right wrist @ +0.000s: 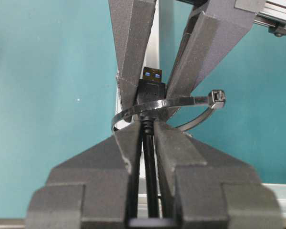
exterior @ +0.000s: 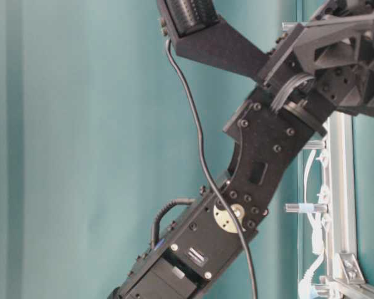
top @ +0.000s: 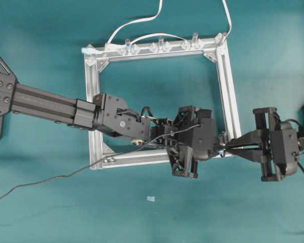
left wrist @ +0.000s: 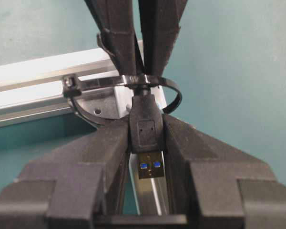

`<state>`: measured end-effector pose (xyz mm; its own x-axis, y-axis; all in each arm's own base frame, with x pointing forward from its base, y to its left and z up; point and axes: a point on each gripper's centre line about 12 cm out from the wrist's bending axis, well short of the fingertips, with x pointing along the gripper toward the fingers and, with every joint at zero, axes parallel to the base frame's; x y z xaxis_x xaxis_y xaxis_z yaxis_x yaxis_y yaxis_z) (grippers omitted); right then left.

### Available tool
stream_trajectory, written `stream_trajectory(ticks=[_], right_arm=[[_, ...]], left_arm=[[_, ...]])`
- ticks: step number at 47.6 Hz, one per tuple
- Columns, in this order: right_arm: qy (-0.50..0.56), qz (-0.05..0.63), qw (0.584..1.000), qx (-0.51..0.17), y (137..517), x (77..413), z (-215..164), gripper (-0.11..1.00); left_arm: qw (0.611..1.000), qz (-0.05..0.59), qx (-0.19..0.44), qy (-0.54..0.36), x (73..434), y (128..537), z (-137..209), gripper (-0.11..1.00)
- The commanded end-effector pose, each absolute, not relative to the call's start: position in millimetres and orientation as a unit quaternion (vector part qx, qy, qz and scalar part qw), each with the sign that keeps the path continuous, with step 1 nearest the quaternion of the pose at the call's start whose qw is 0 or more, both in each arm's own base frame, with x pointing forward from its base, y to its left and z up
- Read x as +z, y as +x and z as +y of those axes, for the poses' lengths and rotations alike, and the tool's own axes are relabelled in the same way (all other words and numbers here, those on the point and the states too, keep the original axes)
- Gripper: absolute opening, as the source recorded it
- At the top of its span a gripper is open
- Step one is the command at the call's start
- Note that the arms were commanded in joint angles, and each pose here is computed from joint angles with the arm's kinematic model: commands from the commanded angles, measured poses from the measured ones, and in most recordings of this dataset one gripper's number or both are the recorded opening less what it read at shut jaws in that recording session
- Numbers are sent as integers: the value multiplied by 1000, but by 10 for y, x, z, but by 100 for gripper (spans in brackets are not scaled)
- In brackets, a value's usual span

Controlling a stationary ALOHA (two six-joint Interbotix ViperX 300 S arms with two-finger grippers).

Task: Insert the wire through the string loop located on the right side.
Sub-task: 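Move the left gripper over and grasp the plug past the loop, then open the right gripper and pull the plug leftward with the left gripper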

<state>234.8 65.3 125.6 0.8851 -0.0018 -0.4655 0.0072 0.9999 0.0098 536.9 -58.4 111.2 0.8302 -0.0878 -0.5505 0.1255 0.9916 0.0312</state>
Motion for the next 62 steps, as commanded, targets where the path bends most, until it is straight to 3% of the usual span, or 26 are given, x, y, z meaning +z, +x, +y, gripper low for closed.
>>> stream_trajectory(ticks=[1,35,38,45,50,62], right_arm=[[8,232,973,-3,2377,1298,658,12],[-2,242,970,7,2320,1245,653,12],[3,241,971,0,2319,1246,636,24],[8,239,971,-13,2305,1234,598,68],[7,243,970,-14,2283,1215,587,92],[9,241,970,-13,2299,1228,596,93]], left_arm=[[961,266,-66,43,1354,5380,-669,20],[960,270,-69,42,1366,5338,-706,20],[960,270,-69,43,1366,5338,-706,20],[959,270,-69,43,1364,5331,-705,20],[959,270,-69,43,1370,5324,-704,20],[956,282,-71,43,1427,5221,-708,20]])
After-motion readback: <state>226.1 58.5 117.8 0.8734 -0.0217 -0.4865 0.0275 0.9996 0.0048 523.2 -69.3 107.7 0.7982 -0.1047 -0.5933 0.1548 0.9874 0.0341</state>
